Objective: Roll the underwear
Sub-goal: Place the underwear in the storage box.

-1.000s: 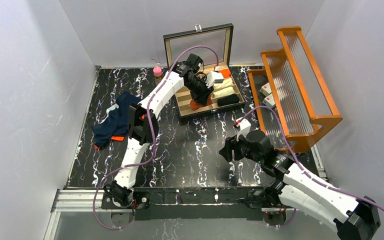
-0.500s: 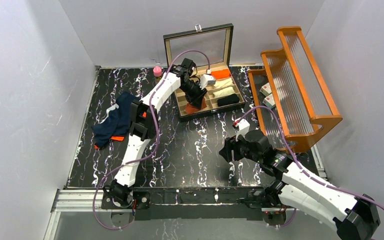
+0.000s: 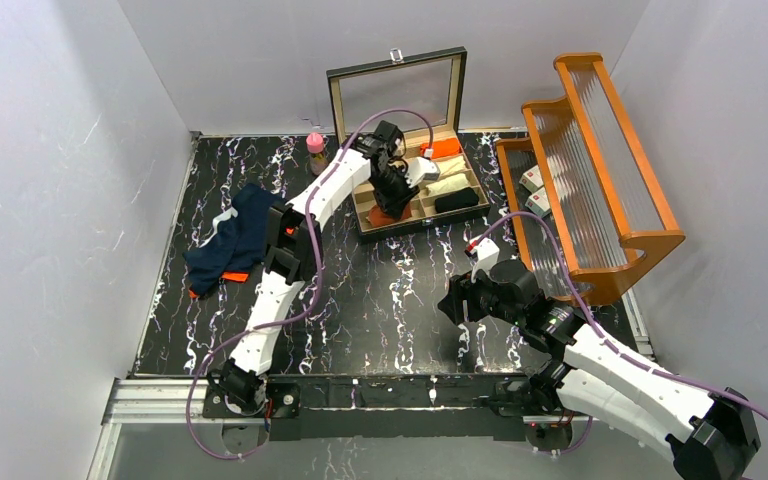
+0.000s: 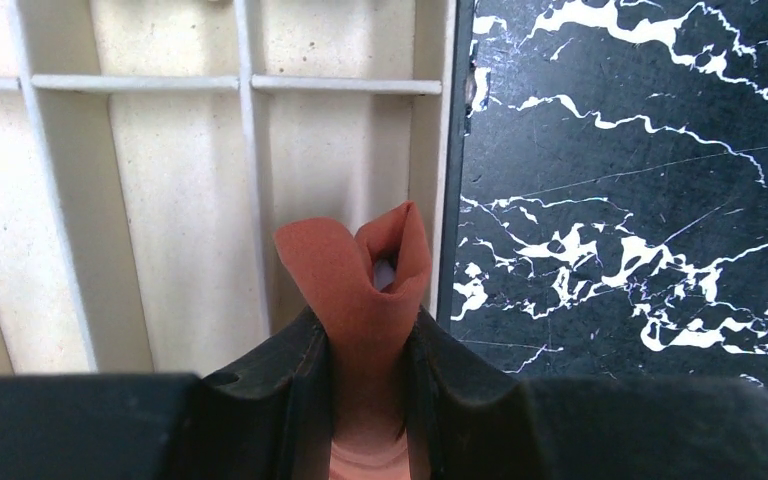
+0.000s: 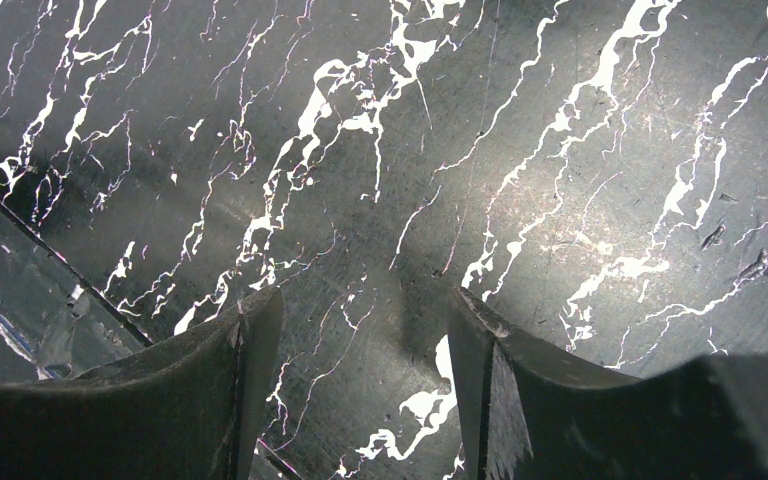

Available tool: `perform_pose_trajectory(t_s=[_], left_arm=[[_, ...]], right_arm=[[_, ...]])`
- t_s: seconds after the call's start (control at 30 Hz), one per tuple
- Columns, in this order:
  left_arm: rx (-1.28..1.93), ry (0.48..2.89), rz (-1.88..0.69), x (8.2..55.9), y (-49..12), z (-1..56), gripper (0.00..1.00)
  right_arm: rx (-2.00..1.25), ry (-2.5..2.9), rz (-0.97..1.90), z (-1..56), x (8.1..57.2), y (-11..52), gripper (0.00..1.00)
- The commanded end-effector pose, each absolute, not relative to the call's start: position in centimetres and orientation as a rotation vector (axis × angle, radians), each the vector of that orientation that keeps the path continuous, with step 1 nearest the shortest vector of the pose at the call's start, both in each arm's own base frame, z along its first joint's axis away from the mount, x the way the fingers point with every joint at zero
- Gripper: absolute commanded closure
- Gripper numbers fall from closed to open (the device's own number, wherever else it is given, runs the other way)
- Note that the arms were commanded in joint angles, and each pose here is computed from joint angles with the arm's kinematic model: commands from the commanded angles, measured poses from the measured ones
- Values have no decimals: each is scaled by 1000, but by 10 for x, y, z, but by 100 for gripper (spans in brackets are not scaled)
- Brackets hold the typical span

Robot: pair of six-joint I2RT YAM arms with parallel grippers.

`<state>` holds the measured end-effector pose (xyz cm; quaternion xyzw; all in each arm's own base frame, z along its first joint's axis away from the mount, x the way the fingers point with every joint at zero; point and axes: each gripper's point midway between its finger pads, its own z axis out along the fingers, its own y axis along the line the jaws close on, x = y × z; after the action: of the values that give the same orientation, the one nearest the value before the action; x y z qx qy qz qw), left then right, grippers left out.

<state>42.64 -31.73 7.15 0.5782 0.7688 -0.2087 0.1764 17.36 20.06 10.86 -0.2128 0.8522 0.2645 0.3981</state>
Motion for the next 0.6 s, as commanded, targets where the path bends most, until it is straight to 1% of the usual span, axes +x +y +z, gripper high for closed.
perform_pose_trajectory(t_s=[0.0, 0.07, 0.1, 0.17, 0.2, 0.3, 0.43, 0.5, 0.53, 0.57], left_arm=[[1732, 2150, -510, 420, -319, 68, 100], [1746, 2149, -492, 418, -320, 66, 100], [1750, 2151, -481, 418, -320, 65, 97], [1743, 2161, -447, 420, -320, 64, 86], [1739, 2163, -437, 420, -320, 65, 82], [1718, 2157, -423, 423, -322, 70, 62], [1695, 2139, -411, 426, -323, 80, 46], [1688, 2135, -413, 425, -324, 84, 28], [1685, 2134, -412, 425, -324, 86, 24], [1681, 2132, -408, 425, -324, 88, 23]], right_arm=[[-537, 2116, 683, 118, 178, 205, 31], [-536, 2116, 684, 118, 178, 205, 31], [-537, 2117, 684, 118, 178, 205, 31], [-537, 2115, 684, 119, 178, 205, 31], [-536, 2114, 684, 119, 178, 205, 31], [-534, 2110, 685, 120, 178, 205, 31], [-535, 2110, 685, 120, 177, 204, 31], [-533, 2109, 684, 120, 178, 204, 31], [-533, 2109, 684, 120, 178, 204, 31], [-532, 2110, 684, 120, 178, 204, 31]])
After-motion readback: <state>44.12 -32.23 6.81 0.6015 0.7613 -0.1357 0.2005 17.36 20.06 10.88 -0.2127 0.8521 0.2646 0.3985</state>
